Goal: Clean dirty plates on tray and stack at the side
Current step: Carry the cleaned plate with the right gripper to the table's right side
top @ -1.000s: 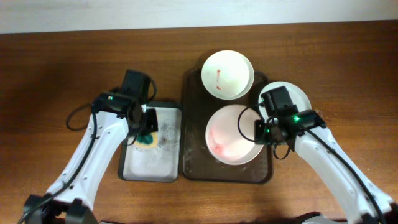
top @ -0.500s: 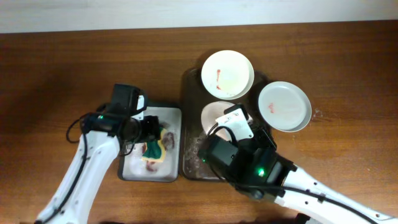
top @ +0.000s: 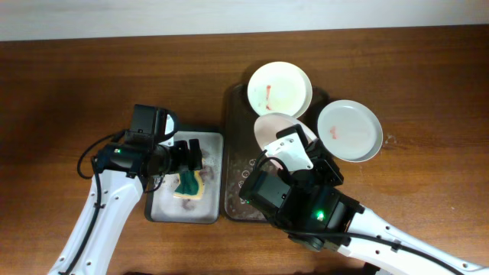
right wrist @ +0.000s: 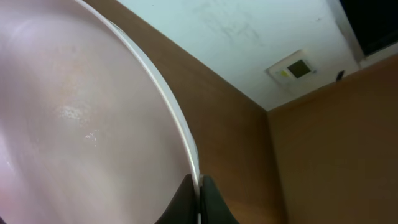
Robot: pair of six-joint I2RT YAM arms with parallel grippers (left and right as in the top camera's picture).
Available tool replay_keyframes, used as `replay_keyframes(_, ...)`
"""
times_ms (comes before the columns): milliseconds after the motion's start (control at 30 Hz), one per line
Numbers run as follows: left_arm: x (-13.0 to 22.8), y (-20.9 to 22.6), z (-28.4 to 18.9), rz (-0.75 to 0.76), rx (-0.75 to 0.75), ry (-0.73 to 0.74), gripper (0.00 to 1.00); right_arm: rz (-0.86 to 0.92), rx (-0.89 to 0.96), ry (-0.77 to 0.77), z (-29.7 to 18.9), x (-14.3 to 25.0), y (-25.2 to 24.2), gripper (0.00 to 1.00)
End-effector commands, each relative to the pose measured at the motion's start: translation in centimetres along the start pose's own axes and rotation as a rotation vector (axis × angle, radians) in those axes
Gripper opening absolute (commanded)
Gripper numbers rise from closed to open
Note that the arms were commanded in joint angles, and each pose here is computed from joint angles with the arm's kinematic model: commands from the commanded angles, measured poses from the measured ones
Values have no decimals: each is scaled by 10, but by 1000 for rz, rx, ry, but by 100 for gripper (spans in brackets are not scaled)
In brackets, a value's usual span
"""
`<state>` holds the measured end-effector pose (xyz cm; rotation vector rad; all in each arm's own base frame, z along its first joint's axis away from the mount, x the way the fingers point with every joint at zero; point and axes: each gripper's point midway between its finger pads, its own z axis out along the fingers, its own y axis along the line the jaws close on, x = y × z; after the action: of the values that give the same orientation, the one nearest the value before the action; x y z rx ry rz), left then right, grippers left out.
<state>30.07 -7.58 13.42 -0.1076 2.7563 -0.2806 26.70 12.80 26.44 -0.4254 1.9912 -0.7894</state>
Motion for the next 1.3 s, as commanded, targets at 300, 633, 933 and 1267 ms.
replay_keyframes(300,-3,-2,-5,2,17,-17,100,46,74,-46,-6,-13,-21,4)
replay_keyframes(633,-3,-2,-5,2,17,-17,100,63,-58,-11,-5,-10,4,4)
replay_keyframes(933,-3,-2,-5,2,17,-17,100,281,-235,305,44,35,18,4)
replay_keyframes(1267,-3,-2,-5,2,17,-17,100,910,-658,592,113,94,-39,4)
